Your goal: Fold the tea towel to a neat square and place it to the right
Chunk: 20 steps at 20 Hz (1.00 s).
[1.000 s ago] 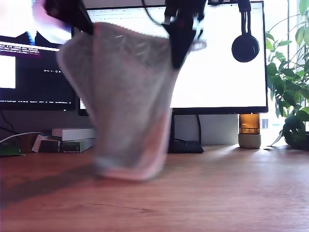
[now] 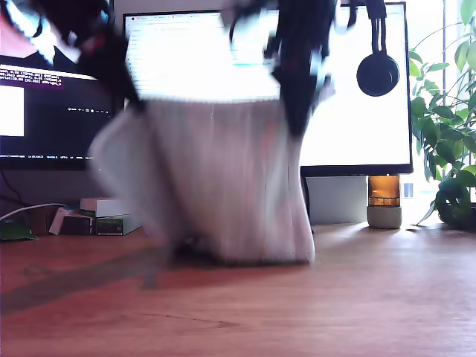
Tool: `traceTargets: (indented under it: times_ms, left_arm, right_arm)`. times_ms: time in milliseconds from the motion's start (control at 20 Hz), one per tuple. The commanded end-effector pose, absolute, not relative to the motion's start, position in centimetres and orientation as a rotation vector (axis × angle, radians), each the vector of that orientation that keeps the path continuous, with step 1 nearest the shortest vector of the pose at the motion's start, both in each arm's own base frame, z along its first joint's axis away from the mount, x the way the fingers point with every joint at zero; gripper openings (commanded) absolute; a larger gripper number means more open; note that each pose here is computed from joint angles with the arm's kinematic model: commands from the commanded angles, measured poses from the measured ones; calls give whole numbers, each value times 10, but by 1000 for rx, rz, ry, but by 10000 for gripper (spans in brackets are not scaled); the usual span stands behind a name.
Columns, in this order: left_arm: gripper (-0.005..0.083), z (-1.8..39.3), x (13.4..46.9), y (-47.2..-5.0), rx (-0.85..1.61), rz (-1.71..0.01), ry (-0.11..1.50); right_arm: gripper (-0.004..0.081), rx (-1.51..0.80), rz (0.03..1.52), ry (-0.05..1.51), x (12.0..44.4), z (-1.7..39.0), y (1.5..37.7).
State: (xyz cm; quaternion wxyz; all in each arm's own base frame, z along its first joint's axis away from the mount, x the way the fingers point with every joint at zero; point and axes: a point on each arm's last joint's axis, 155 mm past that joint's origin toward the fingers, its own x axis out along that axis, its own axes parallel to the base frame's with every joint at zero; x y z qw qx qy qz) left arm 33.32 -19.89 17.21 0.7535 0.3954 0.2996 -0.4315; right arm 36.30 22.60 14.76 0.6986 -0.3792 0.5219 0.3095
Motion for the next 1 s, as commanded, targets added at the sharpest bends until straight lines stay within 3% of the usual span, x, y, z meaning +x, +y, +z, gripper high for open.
traceTargets:
  times_ms: [0,350,700,950]
  left_arm:
    - [-24,145,322,-197,848,-990,768]
    - [-24,121,270,-214,763,-1135,951]
    - [-24,95,223,-217,695,-1203,1198]
    - [-24,80,196,-220,643,-1242,1350]
  right_arm:
    - [-13,-821,722,1225,350,137,229]
    - [-13,-694,809,1446,299,103,232]
    - [-13,-776,824,1681,236,52,207]
    - [-13,-776,806,1729,224,44,198]
